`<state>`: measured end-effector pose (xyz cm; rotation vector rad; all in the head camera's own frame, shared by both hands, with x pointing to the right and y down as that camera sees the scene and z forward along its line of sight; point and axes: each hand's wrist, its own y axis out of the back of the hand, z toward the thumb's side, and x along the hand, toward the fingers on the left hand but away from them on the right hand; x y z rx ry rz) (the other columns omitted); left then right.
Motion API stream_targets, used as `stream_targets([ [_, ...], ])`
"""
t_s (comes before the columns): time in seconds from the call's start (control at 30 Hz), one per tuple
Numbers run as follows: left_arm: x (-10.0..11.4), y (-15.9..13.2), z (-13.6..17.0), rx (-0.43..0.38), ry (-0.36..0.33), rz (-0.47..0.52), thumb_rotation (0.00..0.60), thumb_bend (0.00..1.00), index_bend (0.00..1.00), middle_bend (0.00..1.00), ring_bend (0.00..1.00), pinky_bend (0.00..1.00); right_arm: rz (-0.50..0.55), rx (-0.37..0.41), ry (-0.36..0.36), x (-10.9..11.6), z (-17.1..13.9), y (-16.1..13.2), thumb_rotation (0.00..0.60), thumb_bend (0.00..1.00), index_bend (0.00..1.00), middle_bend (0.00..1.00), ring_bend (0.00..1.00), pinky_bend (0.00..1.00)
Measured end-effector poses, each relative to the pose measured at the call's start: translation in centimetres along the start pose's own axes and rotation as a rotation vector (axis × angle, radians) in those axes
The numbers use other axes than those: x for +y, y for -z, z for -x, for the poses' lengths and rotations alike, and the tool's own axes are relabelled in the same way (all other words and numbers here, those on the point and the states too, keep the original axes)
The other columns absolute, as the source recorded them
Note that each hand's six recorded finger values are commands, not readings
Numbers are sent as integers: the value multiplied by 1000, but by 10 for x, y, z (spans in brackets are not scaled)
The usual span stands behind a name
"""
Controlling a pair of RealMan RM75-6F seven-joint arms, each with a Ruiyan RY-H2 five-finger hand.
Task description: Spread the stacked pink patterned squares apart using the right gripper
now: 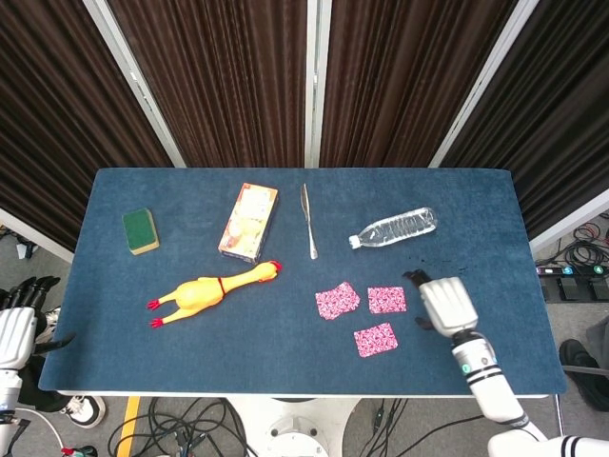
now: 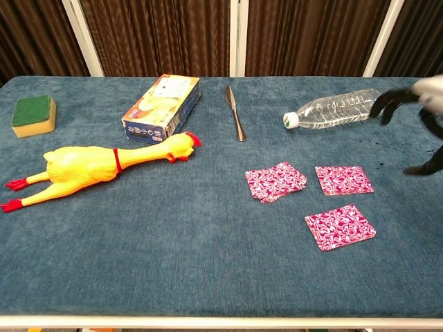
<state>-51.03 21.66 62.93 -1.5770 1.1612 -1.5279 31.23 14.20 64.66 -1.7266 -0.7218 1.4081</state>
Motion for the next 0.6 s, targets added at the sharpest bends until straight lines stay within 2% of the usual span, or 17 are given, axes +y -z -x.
stream_targets([
  [0.07, 0, -1, 0, 0, 2, -3, 600, 28, 163, 137, 79, 184, 51, -17, 48, 6, -1, 16, 600, 56, 249, 297, 361, 645],
  [0.2, 1, -3, -1, -2, 2, -6, 600, 28, 163, 137, 79, 184, 110, -55, 179, 19, -10, 65, 600, 86, 236, 264, 151, 273],
  [0.27, 2, -5, -1, -4, 0, -7, 600, 29, 163, 137, 79, 184, 102, -72, 224, 23, -18, 87, 600, 87, 174, 202, 46, 96],
  [0.33, 3, -7, -1, -5, -3, -7, 600, 28, 163, 137, 79, 184, 67, -104, 254, 23, -30, 113, 600, 80, 98, 134, 2, 12],
  [0.4, 5, -9, -1, -8, -6, -9, 600, 28, 163, 137, 79, 184, 23, -149, 262, 20, -46, 133, 600, 59, 41, 94, 0, 0],
  [0.5, 11, -11, -2, -13, -15, -15, 600, 28, 163, 137, 79, 184, -19, -191, 261, 16, -57, 143, 600, 41, 3, 84, 0, 0],
  [0.6, 16, -13, -3, -18, -24, -24, 600, 28, 163, 137, 79, 184, -14, -212, 258, 14, -62, 148, 600, 40, 0, 78, 0, 0],
])
